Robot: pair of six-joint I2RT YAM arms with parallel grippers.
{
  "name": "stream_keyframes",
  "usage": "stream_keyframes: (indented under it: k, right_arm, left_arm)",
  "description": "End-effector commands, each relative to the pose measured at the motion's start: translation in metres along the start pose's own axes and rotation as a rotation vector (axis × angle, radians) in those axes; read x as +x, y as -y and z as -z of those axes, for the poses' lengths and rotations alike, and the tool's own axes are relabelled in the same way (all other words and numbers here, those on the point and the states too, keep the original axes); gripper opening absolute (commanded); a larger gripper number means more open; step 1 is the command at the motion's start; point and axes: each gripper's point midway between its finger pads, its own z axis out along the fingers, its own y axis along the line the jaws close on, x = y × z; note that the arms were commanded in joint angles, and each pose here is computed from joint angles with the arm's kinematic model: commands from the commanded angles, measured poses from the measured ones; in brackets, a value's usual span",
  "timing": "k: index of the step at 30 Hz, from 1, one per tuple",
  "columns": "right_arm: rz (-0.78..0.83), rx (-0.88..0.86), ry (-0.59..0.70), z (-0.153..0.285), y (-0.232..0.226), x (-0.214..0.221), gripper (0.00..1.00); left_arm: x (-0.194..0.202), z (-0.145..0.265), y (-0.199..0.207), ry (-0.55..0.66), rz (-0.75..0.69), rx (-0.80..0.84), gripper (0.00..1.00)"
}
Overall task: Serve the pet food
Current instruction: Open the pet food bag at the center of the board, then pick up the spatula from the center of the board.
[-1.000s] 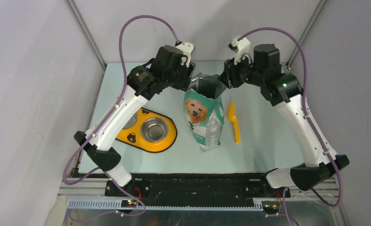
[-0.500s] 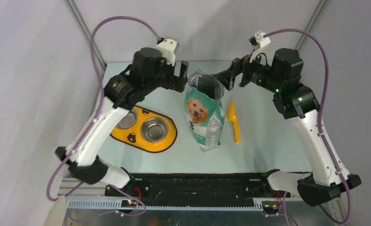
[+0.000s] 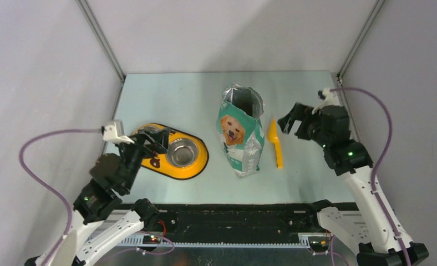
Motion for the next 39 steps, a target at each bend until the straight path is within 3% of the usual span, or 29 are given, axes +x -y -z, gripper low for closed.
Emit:
stream_keyframes:
  k: [1, 7, 13, 20, 26, 29, 39]
  right_arm:
    - [-0.107, 0.141, -0.161, -0.017, 0.047, 0.082, 0.99]
    - [-0.072, 0.179, -0.316, -0.051, 0.075, 0.151, 0.99]
    - [0.04, 0.286, -0.289, -0.093, 0.096, 0.17, 0.99]
    - [0.104, 0.366, -0.272, -0.122, 0.107, 0.184, 0.92]
    - [0.145, 0.39, -0.349, -0.126, 0.115, 0.208, 0.65]
    - [0.188, 0.432, -0.335, -0.122, 0.117, 0.209, 0.58]
    - [0.153, 0.448, -0.343, -0.113, 0.115, 0.21, 0.13]
  left_arm:
    - [0.048, -0.006, -0.033, 0.015, 0.186, -0.119, 0.99]
    - [0.087, -0.004, -0.05, -0.075, 0.152, -0.165, 0.99]
    - [0.105, -0.017, -0.036, -0.112, 0.176, -0.113, 0.99]
    - [0.115, -0.018, -0.032, -0.174, 0.184, -0.116, 1.0]
    - [0.126, -0.006, -0.044, -0.199, 0.206, -0.146, 0.99]
    - [0.127, -0.003, -0.048, -0.192, 0.216, -0.153, 0.99]
    - [0.126, -0.003, -0.043, -0.213, 0.205, -0.136, 0.99]
